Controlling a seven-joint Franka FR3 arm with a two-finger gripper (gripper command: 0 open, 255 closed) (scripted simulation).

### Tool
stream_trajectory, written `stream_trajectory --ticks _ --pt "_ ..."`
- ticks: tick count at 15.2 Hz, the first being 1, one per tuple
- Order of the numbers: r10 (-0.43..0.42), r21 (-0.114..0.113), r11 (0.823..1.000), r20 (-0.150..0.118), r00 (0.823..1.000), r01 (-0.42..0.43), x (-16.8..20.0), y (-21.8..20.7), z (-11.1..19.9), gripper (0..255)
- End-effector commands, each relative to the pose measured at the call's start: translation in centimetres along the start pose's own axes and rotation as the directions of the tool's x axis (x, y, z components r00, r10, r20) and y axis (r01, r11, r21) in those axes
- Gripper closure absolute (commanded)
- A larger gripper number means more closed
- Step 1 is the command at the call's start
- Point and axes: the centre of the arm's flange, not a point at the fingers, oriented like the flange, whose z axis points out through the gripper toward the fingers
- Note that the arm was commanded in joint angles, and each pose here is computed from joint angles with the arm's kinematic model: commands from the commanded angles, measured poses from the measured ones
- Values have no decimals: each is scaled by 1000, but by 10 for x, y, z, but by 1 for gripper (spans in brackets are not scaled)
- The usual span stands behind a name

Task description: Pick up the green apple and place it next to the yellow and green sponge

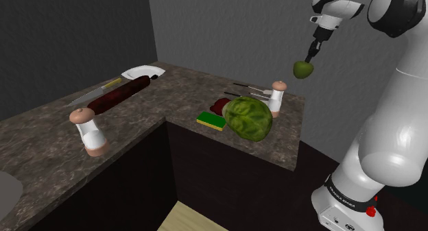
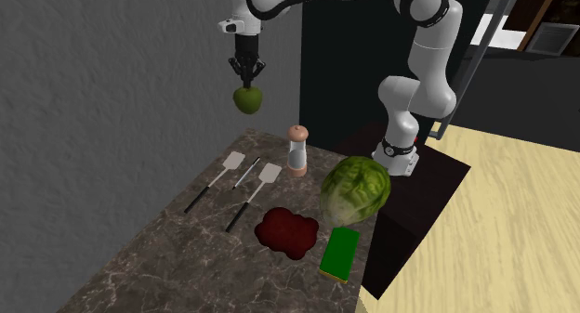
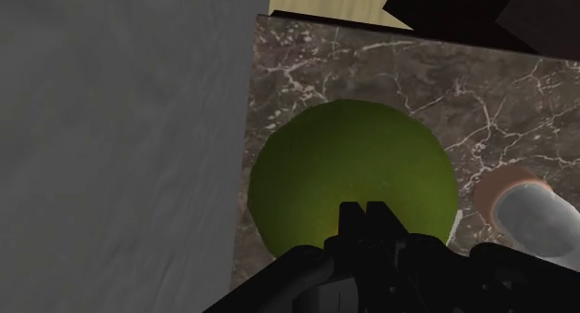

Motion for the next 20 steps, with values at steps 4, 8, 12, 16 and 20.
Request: stream_trajectory --ticks 4,8,12,16,20 --pt "0 0 1000 0 1000 0 4 0 -25 255" --pt "0 0 1000 0 1000 0 49 -26 -13 255" --pt "0 0 1000 0 1000 0 93 -51 0 255" --pt "0 0 1000 0 1000 0 138 -77 12 255" --pt "0 0 1000 0 1000 0 182 -102 25 255"
